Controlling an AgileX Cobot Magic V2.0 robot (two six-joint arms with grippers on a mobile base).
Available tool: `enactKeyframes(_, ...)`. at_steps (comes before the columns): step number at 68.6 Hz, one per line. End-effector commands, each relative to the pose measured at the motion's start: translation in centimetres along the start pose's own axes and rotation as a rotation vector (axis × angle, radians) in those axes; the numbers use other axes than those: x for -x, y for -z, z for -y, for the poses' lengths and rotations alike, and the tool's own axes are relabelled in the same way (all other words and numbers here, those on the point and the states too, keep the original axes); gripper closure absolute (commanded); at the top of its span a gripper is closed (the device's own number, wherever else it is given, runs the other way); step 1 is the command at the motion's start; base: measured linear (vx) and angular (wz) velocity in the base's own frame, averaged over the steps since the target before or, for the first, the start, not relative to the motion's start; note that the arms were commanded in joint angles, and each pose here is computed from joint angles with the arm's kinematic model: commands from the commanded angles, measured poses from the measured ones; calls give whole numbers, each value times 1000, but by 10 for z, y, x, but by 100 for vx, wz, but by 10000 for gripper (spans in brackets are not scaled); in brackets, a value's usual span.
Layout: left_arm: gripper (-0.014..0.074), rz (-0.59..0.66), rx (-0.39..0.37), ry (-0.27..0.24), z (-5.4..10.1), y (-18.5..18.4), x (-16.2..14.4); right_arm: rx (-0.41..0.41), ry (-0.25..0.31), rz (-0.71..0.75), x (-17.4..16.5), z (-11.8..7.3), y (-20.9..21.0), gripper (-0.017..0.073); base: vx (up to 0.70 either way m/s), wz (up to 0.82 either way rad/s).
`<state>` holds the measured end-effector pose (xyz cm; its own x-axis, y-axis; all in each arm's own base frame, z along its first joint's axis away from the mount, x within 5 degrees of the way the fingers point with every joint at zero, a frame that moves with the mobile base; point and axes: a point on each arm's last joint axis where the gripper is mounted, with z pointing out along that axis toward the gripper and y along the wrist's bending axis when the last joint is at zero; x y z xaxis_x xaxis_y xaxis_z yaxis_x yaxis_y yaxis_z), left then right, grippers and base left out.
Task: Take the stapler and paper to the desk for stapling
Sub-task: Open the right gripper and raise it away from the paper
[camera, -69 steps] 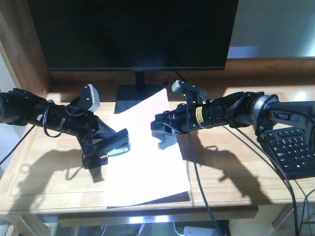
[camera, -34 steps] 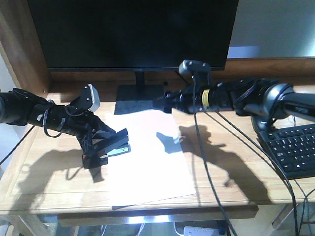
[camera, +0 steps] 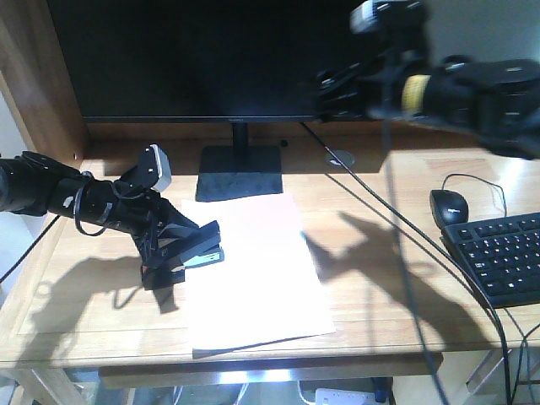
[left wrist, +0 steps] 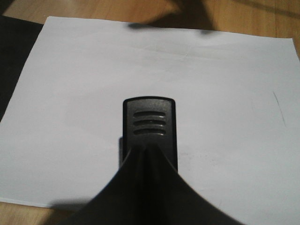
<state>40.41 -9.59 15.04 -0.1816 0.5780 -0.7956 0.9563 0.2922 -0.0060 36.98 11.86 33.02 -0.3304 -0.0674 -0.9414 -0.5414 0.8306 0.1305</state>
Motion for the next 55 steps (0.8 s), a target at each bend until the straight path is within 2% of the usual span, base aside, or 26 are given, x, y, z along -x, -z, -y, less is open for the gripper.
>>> enactKeyframes(1, 601, 82, 35, -19, -1, 17, 28, -109, 67, 102, 24, 4, 49, -27, 0, 0)
enactKeyframes(6, 601, 82, 35, -19, -1, 17, 28, -159, 90, 120, 22, 6, 74, -27, 0, 0)
enactKeyframes(14, 601, 82, 35, -19, -1, 17, 28, -242, 94, 154, 16, 7, 114, -27, 0, 0)
enactKeyframes(25, 601, 82, 35, -19, -1, 17, 28, -342, 97, 216, 4, -1, 165, -26, 0, 0)
enactKeyframes(38, 601, 82, 35, -19, -1, 17, 28, -388, 111, 268, -20, -22, 206, -24, 0, 0)
enactKeyframes(55, 601, 82, 35, -19, -1, 17, 28, -390, 144, 357, -63, -54, 252, -24, 0, 0)
